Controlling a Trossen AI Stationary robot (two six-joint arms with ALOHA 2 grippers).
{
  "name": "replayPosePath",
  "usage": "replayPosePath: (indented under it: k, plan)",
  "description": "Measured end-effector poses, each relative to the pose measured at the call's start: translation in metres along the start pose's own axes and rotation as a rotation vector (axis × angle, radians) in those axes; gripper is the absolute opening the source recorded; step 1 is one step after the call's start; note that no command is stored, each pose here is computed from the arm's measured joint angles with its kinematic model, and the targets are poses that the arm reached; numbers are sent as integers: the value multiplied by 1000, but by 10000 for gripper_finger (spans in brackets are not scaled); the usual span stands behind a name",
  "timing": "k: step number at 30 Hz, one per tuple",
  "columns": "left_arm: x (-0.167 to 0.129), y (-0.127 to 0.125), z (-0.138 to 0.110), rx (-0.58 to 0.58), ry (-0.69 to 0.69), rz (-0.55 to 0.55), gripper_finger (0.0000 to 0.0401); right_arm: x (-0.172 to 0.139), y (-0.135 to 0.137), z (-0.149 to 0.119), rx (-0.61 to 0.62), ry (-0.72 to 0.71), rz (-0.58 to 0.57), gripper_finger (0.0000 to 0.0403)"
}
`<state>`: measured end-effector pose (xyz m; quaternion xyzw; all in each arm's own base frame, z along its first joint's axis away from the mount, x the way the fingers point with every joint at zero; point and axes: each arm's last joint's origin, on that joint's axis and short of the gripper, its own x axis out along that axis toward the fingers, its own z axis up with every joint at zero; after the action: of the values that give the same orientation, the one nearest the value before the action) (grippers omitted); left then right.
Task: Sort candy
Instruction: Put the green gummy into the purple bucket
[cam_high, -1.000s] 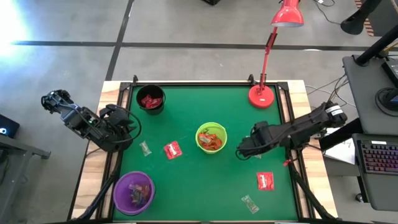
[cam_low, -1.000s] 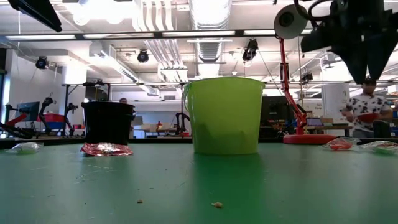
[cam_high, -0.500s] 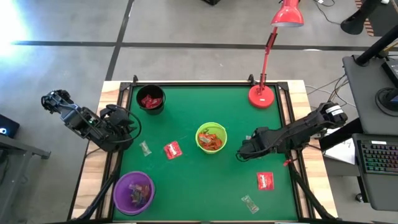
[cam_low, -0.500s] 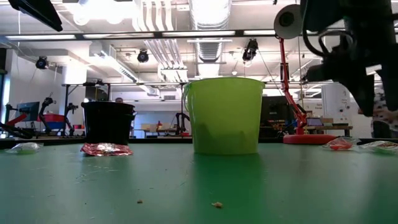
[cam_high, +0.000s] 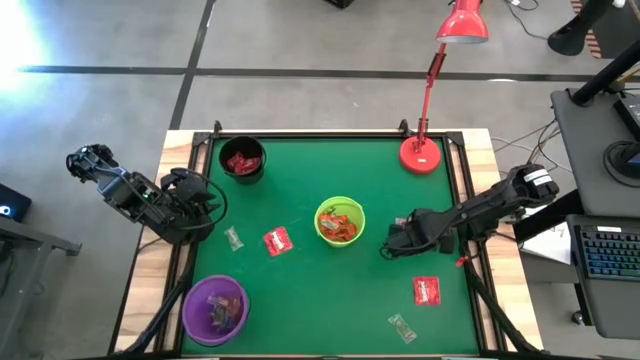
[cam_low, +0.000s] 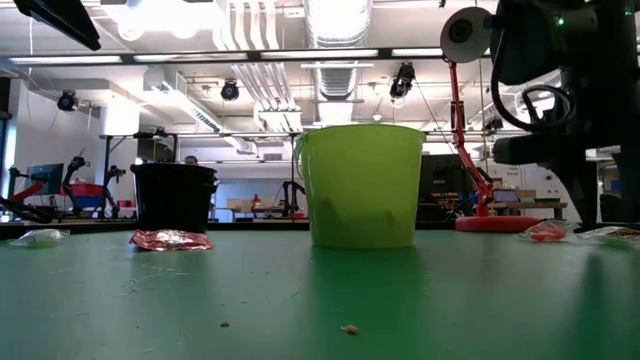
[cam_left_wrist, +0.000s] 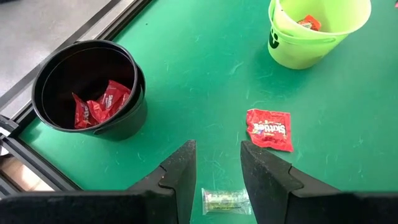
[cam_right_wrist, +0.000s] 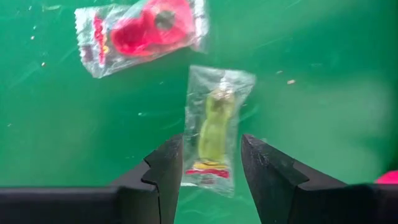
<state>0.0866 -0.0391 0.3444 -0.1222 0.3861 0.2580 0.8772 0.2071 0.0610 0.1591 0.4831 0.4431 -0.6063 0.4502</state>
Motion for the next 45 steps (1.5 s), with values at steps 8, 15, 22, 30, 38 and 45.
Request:
replayPosePath:
  k: [8, 15, 22, 30, 38, 45]
  plan:
    - [0, 0, 0, 4, 0, 0, 109, 12, -3, 0, 2, 12, 12, 153]
    - [0, 0, 0, 4, 0, 0, 109, 25, -8, 2, -2, 19, 10, 143]
    - [0, 0, 0, 4, 0, 0, 109, 28, -8, 2, -14, 20, 24, 75]
    - [0, 0, 0, 3, -1, -1, 109, 19, -2, -1, -103, 42, 40, 13]
    - [0, -3, 2, -22, -15, -28, 109, -17, 19, -13, -260, 96, 167, 13]
    - [0, -7, 1, -41, 53, -91, 109, -70, 29, -33, -408, 53, 328, 13]
